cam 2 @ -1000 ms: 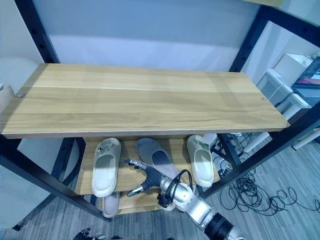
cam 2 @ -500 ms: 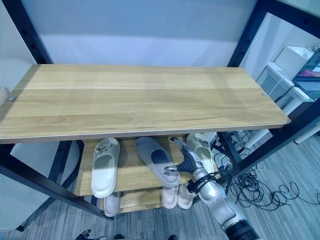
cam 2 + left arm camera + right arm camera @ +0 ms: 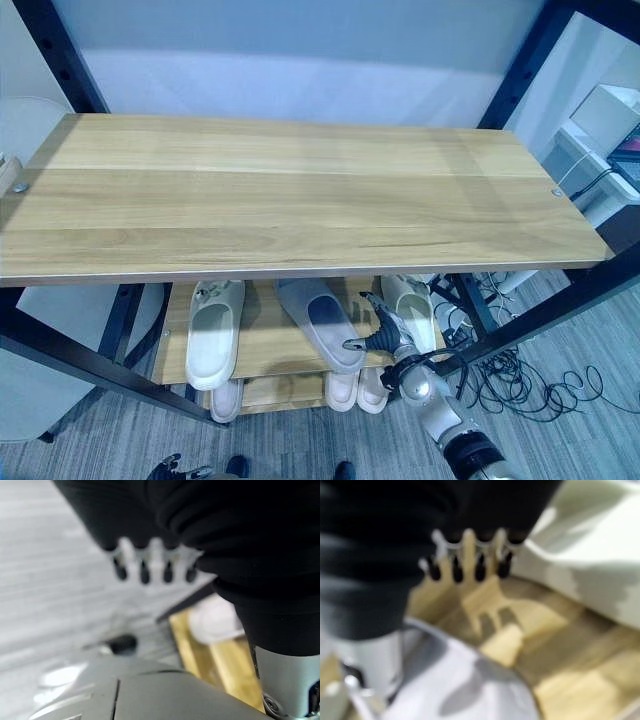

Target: Arrange the slippers neatly on the shoe rack.

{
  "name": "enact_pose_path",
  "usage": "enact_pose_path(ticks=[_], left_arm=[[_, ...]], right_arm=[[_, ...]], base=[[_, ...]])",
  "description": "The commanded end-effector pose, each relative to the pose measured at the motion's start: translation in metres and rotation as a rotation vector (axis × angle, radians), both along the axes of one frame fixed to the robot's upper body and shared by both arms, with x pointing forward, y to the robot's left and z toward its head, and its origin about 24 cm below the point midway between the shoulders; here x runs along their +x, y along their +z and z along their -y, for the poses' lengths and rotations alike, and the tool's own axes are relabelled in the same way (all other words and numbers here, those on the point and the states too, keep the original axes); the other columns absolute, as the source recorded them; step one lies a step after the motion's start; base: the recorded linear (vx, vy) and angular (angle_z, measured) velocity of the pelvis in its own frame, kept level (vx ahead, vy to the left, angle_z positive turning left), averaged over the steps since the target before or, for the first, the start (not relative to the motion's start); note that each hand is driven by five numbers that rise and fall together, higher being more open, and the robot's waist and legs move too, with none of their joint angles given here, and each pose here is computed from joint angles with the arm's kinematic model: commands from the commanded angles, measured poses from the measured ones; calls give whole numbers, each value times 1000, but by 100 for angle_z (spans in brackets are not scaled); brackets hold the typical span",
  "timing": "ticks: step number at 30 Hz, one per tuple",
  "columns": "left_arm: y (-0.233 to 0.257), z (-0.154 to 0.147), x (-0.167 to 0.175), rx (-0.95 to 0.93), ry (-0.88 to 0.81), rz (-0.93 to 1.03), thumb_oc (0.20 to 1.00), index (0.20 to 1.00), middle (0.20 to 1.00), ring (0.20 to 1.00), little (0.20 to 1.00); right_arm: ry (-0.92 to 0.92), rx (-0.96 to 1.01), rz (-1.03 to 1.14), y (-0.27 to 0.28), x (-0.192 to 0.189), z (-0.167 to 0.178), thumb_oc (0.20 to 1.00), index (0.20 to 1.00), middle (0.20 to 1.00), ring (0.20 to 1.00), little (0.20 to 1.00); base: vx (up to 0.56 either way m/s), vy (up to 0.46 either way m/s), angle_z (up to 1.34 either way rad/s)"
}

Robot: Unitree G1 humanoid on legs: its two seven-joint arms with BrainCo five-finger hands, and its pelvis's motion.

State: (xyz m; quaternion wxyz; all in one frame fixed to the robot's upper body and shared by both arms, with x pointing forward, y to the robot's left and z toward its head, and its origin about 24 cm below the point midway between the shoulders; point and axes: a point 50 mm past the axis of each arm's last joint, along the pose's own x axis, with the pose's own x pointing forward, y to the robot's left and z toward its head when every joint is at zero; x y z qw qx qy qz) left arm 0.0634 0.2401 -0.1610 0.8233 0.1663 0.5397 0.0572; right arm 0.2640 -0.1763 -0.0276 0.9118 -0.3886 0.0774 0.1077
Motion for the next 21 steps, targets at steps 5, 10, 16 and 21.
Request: enact_pose_path(ticks=[5, 10, 16, 21], left_arm=[[-3, 5, 2, 8, -82, -56, 1000, 1000, 1000, 1000, 1000], [-4, 3, -3, 16, -87, -78, 1000, 1000, 1000, 1000, 1000], [-4, 2, -5, 20, -95, -83, 1000, 1000, 1000, 1000, 1000], [-4, 2, -4, 22, -104, -79, 1000, 1000, 1000, 1000, 1000]], right_arm=[[-9, 29, 33, 9, 24, -11, 1000, 1000, 1000, 1000, 1000], [-6, 29, 32, 12, 32, -17, 1000, 1000, 1000, 1000, 1000], [-23, 12, 20, 10, 37, -16, 1000, 1000, 1000, 1000, 1000], [-59, -3, -26, 4, 42, -12, 821, 821, 821, 821, 821]], base=[[5, 10, 5], [4, 15, 9], [14, 20, 10], [19, 20, 4]])
